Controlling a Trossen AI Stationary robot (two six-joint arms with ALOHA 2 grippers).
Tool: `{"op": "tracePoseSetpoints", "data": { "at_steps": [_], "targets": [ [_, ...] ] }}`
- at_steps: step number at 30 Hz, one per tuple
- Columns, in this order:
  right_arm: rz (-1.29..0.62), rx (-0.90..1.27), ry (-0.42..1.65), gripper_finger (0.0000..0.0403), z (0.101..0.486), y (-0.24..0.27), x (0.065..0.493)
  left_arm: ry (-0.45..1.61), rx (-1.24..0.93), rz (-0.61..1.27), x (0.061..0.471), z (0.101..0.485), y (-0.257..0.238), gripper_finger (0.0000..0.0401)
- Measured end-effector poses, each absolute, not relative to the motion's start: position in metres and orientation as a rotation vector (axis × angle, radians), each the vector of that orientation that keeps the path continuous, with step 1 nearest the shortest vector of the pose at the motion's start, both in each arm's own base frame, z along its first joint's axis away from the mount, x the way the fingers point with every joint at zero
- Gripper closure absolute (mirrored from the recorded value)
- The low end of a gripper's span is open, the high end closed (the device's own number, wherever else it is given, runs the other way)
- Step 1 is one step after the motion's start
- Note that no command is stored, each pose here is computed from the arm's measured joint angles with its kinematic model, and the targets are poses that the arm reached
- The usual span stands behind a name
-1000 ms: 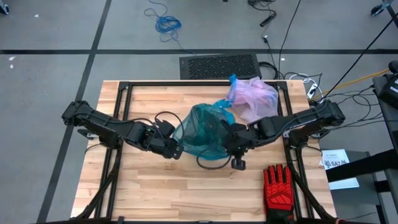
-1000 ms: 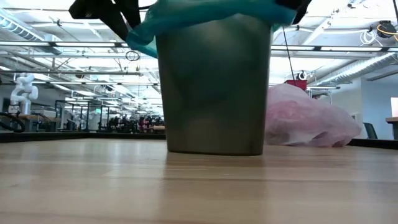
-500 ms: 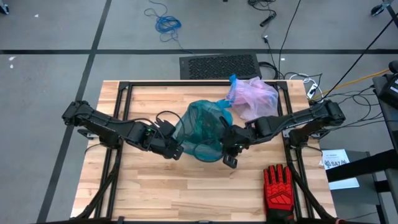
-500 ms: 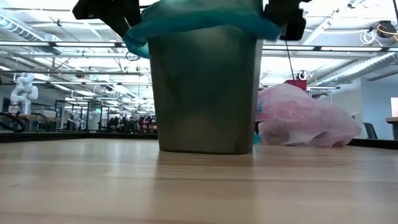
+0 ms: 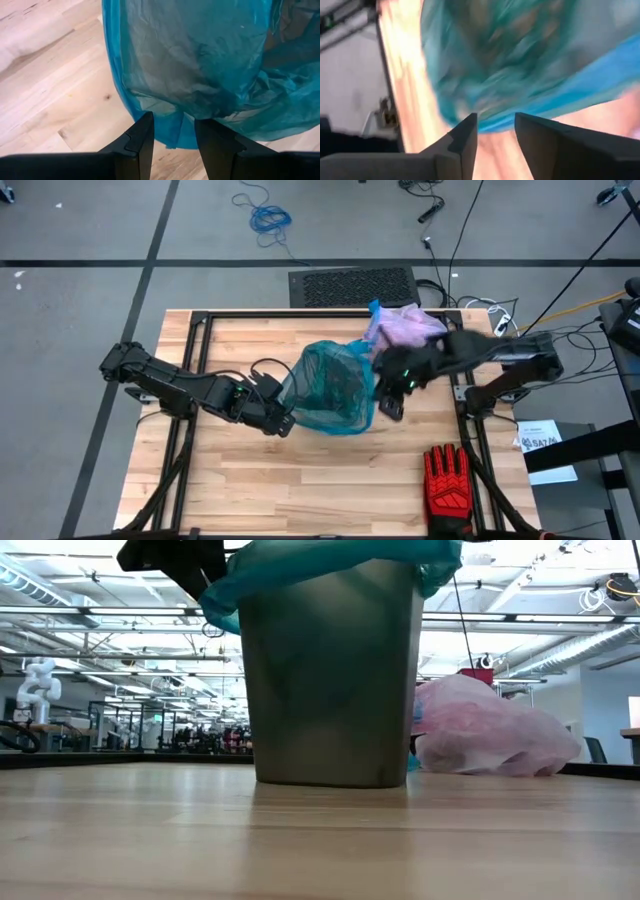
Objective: Place trash/remove bag and relplace
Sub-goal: Insert a new trash bag into the bin
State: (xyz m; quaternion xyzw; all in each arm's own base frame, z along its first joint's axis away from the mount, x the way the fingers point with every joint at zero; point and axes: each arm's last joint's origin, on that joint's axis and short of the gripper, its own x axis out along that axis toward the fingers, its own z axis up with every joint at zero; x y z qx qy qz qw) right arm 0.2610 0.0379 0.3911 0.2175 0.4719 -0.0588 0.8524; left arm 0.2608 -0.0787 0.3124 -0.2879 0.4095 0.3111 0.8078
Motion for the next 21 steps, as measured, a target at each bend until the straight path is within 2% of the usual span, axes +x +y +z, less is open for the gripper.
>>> {"op": "tracePoseSetpoints", "data": {
  "at_steps": [3,6,9,14,21],
  "targets": [
    [-0.181,0.444,0.913,0.0272,0.41,0.019,0.252,0.877,-0.616,0.665,0.261,0.312,-0.079,0.0264],
    [-0.233,0.438,0.864,0.0278,0.413,-0.002,0.251,0.876,-0.615,0.665,0.261,0.312,-0.079,0.0264],
    [-0.28,0.438,0.806,0.0309,0.409,-0.022,0.258,0.876,-0.616,0.666,0.261,0.312,-0.079,0.0264],
    [-0.279,0.461,0.78,0.0389,0.391,-0.047,0.272,0.874,-0.623,0.669,0.261,0.312,-0.079,0.0264],
    [-0.299,0.423,0.901,0.0398,0.368,-0.057,0.285,0.875,-0.623,0.669,0.261,0.312,-0.079,0.0264]
  ]
}}
